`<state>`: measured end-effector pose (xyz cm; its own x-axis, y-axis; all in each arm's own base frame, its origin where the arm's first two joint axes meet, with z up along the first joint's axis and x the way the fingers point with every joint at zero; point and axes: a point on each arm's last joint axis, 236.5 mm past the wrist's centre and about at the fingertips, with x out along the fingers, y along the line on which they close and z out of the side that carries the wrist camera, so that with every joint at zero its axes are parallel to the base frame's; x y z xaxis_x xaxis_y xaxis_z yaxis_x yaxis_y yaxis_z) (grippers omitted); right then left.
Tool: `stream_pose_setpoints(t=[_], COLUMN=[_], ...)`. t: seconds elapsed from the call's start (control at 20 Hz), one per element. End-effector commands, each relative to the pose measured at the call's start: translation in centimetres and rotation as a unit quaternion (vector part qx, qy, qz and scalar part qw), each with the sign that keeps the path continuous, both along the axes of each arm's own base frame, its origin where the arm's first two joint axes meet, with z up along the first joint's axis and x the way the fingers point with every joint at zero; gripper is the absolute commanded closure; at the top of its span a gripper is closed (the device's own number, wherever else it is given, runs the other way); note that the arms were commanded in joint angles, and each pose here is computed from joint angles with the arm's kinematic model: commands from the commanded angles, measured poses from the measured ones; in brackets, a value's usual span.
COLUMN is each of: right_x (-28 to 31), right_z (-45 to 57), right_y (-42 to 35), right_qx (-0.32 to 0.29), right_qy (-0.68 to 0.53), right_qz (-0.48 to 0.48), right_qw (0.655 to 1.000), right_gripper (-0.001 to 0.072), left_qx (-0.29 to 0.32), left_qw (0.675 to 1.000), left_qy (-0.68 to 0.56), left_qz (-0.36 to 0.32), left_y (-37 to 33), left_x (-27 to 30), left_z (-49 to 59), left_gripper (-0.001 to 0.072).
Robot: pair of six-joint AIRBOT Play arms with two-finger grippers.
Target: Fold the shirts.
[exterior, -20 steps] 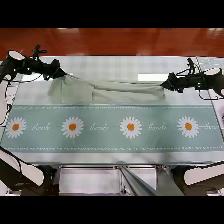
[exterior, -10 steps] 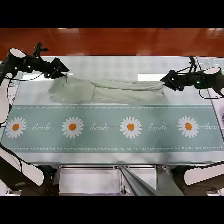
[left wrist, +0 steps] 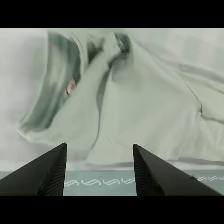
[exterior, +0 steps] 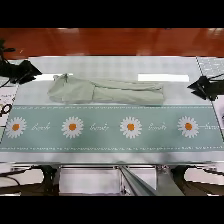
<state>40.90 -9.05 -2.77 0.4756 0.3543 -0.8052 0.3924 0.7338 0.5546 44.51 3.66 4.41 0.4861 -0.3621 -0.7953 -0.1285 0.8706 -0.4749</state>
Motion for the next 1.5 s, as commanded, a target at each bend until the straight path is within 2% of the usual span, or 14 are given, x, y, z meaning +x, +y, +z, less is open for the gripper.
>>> stream_pose_setpoints(t=[0.0,0.15,0.6,0.65,0.7,0.75,0.8,0.95,1.0,1.05,1.3,1.45], right_x=[-0.5,0.5,4.7,5.3,5.9,6.6,7.2,7.6,7.2,6.6,1.6,-3.4], right_z=[-2.6,-5.0,-7.6,-7.5,-7.1,-6.6,-5.9,-3.0,-1.8,-0.6,8.8,13.1], right_y=[3.9,8.5,14.3,14.9,15.5,16.1,16.7,17.5,17.0,16.4,14.5,15.0], right_qx=[0.078,0.131,0.152,0.149,0.145,0.137,0.131,0.118,0.097,0.069,-0.053,-0.083], right_qy=[-0.009,0.018,0.054,0.049,0.041,0.029,0.012,-0.010,-0.016,-0.020,-0.084,-0.124], right_qz=[-0.004,0.032,0.085,0.093,0.101,0.109,0.128,0.166,0.175,0.187,0.227,0.230], right_qw=[0.997,0.991,0.983,0.983,0.983,0.984,0.983,0.979,0.980,0.980,0.969,0.962], right_gripper=[0.0293,0.0293,0.0295,0.0316,0.0401,0.0557,0.0685,0.0685,0.0685,0.0685,0.0685,0.0685], left_qx=[0.035,0.044,0.014,0.014,0.014,0.015,0.014,0.006,0.002,0.001,0.003,-0.019], left_qw=[0.997,0.996,0.996,0.996,0.996,0.996,0.996,0.996,0.997,0.997,0.984,0.979], left_qy=[-0.065,-0.082,-0.085,-0.085,-0.085,-0.085,-0.085,-0.084,-0.081,-0.081,-0.143,-0.137], left_qz=[0.012,0.013,0.009,0.009,0.009,0.009,0.009,0.006,-0.003,-0.018,-0.103,-0.152], left_y=[-2.5,-4.3,-5.8,-5.8,-5.8,-5.8,-5.8,-6.3,-6.9,-7.7,-15.9,-23.1], left_x=[-4.8,-7.3,-7.5,-7.5,-7.5,-7.5,-7.5,-7.6,-7.8,-8.0,-6.5,-5.1], left_z=[-0.6,-1.5,-0.8,-0.8,-0.8,-0.8,-0.8,-0.7,-0.7,-0.6,0.9,0.4], left_gripper=[0.0203,0.0203,0.0204,0.0204,0.0204,0.0204,0.0204,0.0219,0.0420,0.0686,0.0693,0.0693])
